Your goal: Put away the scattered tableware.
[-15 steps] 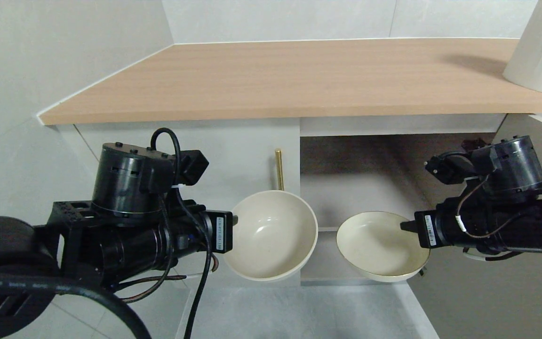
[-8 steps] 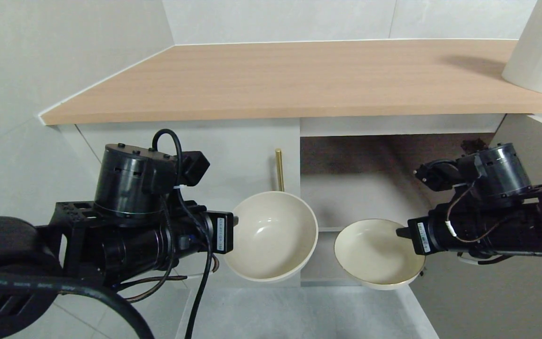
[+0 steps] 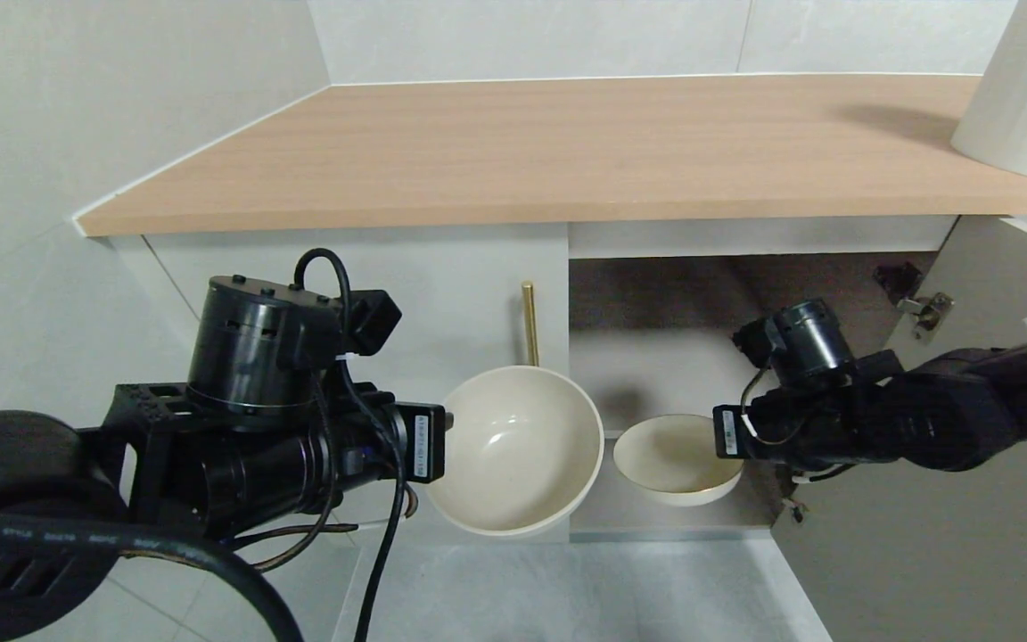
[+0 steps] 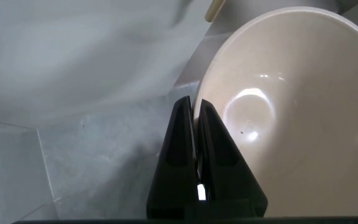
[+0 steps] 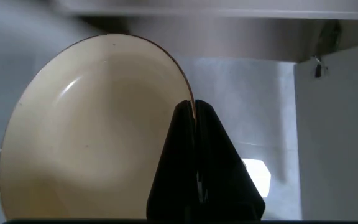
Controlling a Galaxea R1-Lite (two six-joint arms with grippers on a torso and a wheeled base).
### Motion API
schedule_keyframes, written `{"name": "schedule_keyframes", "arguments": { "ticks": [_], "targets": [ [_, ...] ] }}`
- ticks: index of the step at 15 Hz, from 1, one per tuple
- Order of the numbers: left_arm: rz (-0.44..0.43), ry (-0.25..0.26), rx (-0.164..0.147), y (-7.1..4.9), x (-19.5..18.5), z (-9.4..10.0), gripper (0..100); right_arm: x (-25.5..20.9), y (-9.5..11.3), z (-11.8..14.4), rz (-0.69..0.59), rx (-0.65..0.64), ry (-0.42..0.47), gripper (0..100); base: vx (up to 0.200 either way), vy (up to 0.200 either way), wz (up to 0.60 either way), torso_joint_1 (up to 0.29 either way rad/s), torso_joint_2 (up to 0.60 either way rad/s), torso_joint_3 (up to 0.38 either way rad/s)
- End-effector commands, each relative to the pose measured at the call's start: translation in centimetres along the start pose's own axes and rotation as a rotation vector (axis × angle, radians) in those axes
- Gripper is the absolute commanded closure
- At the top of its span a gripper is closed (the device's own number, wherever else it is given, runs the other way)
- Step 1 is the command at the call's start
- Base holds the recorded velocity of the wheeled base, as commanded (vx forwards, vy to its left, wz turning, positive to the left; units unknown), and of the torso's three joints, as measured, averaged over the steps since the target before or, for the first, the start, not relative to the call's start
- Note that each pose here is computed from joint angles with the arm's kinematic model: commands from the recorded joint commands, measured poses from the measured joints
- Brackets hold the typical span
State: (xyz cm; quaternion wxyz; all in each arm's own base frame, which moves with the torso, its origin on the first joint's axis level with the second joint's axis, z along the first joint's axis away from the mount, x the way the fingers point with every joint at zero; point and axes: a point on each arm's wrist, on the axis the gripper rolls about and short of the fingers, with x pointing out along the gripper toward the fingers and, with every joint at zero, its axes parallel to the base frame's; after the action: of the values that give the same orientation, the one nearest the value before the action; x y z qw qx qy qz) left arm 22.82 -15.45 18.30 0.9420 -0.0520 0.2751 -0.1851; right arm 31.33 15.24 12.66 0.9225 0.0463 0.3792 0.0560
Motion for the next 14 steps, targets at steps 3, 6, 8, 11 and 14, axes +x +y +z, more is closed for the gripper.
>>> {"name": "schedule_keyframes", "arguments": {
  "ticks": [3,6,8,11,14],
  "targets": [
    [0.003,0.012,0.002,0.0,0.4,-0.2,100,6.8,0.7,-0.5,-0.107,0.078,-0.088,100,0.0,0.0,0.0,0.0,0.0,0.0],
    [0.005,0.013,0.002,0.0,0.4,-0.2,100,9.0,-0.2,1.1,-0.176,0.127,-0.184,100,0.0,0.0,0.0,0.0,0.0,0.0],
    [0.006,0.017,0.003,0.0,0.6,-0.3,100,10.3,-1.2,1.7,-0.242,0.15,-0.209,100,0.0,0.0,0.0,0.0,0.0,0.0],
    [0.011,0.02,0.003,0.0,0.7,-0.4,100,11.6,-2.4,2.4,-0.306,0.178,-0.237,100,0.0,0.0,0.0,0.0,0.0,0.0],
    [0.01,0.022,0.004,-0.1,0.8,-0.4,100,12.5,-3.0,3.0,-0.35,0.209,-0.265,100,0.0,0.0,0.0,0.0,0.0,0.0]
  ]
}}
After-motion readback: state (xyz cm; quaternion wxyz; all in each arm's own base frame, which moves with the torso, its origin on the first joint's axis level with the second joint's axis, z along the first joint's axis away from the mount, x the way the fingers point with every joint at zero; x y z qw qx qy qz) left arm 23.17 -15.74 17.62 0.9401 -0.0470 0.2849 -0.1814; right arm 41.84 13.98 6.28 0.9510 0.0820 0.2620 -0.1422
